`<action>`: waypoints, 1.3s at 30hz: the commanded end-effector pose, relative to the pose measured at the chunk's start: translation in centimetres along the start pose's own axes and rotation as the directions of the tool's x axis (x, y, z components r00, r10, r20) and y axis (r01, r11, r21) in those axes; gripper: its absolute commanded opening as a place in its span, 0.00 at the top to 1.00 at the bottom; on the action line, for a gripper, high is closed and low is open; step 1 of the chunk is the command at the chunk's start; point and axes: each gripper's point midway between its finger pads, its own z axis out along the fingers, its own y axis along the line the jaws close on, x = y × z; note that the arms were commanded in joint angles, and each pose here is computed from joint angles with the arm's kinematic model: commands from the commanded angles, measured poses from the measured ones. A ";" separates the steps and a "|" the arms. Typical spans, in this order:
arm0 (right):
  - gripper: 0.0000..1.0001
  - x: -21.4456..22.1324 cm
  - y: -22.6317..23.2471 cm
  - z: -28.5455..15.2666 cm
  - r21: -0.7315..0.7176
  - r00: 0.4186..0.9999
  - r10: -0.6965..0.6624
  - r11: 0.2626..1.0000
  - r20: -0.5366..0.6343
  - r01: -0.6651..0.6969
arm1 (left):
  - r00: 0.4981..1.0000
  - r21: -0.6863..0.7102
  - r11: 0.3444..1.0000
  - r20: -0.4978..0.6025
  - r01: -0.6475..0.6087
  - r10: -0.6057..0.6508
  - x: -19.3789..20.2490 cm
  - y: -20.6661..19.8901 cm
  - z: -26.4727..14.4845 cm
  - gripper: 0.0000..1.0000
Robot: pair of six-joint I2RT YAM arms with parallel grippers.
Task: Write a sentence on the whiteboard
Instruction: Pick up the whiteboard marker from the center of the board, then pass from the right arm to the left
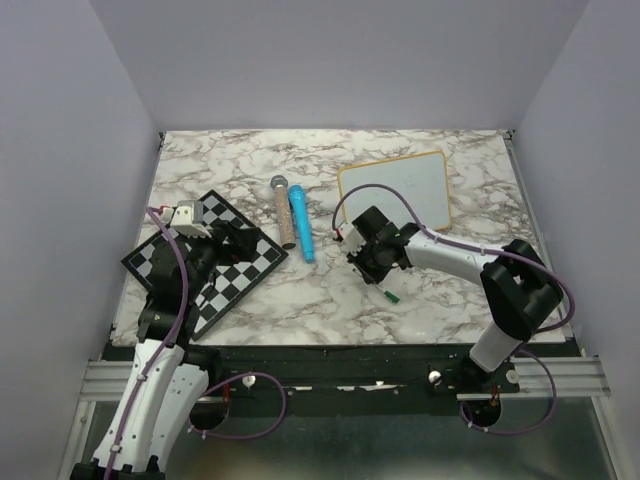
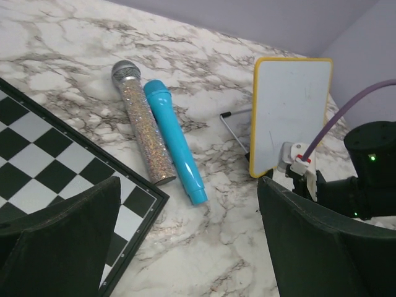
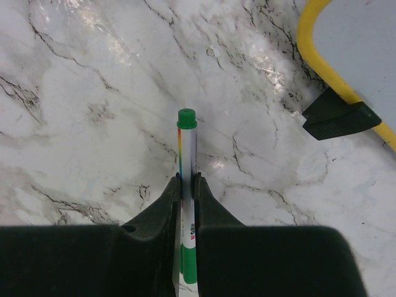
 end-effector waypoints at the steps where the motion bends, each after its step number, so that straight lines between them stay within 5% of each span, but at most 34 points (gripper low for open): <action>1: 0.99 -0.7 0.7 -1.3 -0.087 0.998 -0.003 0.996 0.058 0.008 | 0.995 0.167 0.982 -0.061 0.087 -0.078 1.4 -3.7 0.3 0.05; 13: 0.99 -3.0 1.9 -4.5 -0.263 0.977 0.096 0.964 0.190 -0.044 | 0.942 0.374 0.884 -0.284 0.282 -0.180 10.3 -11.1 0.7 0.16; 26: 0.99 -5.0 1.6 -7.9 -0.437 0.911 0.292 0.888 0.290 -0.145 | 0.859 0.373 0.843 -0.477 0.388 -0.184 20.0 -18.2 2.6 0.23; 39: 0.99 -5.3 1.9 -8.9 -0.523 0.887 0.363 0.835 0.286 -0.174 | 0.815 0.395 0.798 -0.547 0.455 -0.194 23.2 -22.7 5.6 0.25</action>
